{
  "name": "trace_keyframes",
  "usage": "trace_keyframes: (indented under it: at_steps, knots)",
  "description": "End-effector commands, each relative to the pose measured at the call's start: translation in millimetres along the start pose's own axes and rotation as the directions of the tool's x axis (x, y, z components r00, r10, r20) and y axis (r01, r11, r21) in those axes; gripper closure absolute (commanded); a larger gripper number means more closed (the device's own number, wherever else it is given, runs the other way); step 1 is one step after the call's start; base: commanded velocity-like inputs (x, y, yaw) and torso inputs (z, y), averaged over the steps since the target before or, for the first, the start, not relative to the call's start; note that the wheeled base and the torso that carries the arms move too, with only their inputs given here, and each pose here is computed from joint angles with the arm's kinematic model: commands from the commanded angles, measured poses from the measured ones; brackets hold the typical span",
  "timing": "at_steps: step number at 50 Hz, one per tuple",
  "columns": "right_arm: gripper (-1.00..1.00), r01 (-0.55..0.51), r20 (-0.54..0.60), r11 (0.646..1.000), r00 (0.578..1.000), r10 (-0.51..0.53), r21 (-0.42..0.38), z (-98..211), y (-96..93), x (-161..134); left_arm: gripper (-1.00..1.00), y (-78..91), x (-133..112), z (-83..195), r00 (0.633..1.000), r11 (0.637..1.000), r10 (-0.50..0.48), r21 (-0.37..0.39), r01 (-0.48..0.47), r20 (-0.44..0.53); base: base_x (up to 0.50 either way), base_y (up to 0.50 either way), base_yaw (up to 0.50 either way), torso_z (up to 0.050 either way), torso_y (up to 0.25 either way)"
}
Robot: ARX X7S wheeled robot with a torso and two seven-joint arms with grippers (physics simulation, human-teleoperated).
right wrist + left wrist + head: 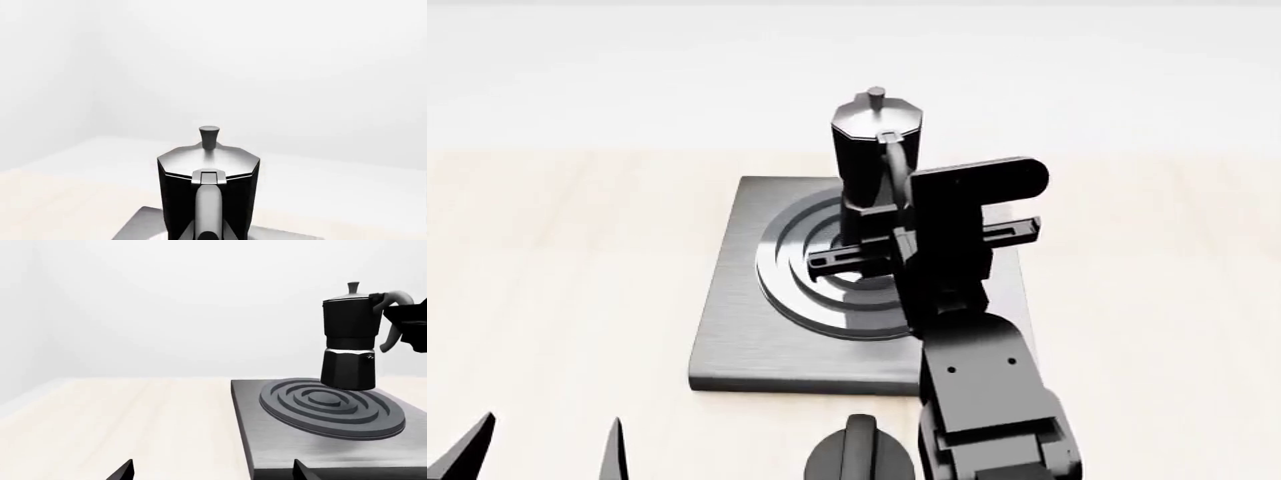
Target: Put the moka pot on the stove.
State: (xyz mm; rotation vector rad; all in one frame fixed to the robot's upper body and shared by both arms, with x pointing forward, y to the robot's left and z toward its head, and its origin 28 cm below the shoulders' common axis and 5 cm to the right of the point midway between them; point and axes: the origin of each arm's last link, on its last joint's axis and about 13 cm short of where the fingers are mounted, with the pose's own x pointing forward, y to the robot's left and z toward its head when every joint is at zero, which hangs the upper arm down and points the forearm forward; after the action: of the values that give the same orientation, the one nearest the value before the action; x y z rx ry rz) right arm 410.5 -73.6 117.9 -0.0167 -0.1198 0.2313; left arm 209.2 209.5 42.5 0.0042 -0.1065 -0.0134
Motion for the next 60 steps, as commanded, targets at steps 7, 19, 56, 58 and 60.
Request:
trace_keyframes:
  at_steps: [7,19,56,58,60]
  knots:
    - [1.00,-0.013,0.004,1.000,1.000,0.013,0.017,0,7.0,1,-1.00,0.7,2,-5,1.000,1.000,-0.003,-0.023,0.002,-0.011,0.00,0.00,0.00,0.001,0.001]
    - [1.00,-0.025,-0.003,0.999,1.000,0.025,0.025,-2,9.5,0,-1.00,0.1,1,-2,1.000,1.000,-0.004,-0.023,0.004,-0.008,0.00,0.00,0.00,0.000,0.001]
    - [1.00,-0.037,-0.030,0.998,0.999,0.038,0.043,-11,13.9,-4,-1.00,0.7,1,-32,1.000,1.000,-0.003,-0.023,0.002,-0.011,0.00,0.00,0.00,0.000,0.001]
    - [1.00,-0.035,-0.035,0.999,0.999,0.036,0.042,-12,13.7,-5,-1.00,0.8,2,-32,1.000,1.000,-0.003,-0.023,0.003,-0.011,0.00,0.00,0.00,0.000,0.000]
    - [1.00,-0.031,-0.039,0.999,0.999,0.033,0.043,-12,13.2,-5,-1.00,0.8,2,-32,1.000,1.000,-0.003,-0.025,0.003,-0.011,0.00,0.00,0.00,0.000,0.000]
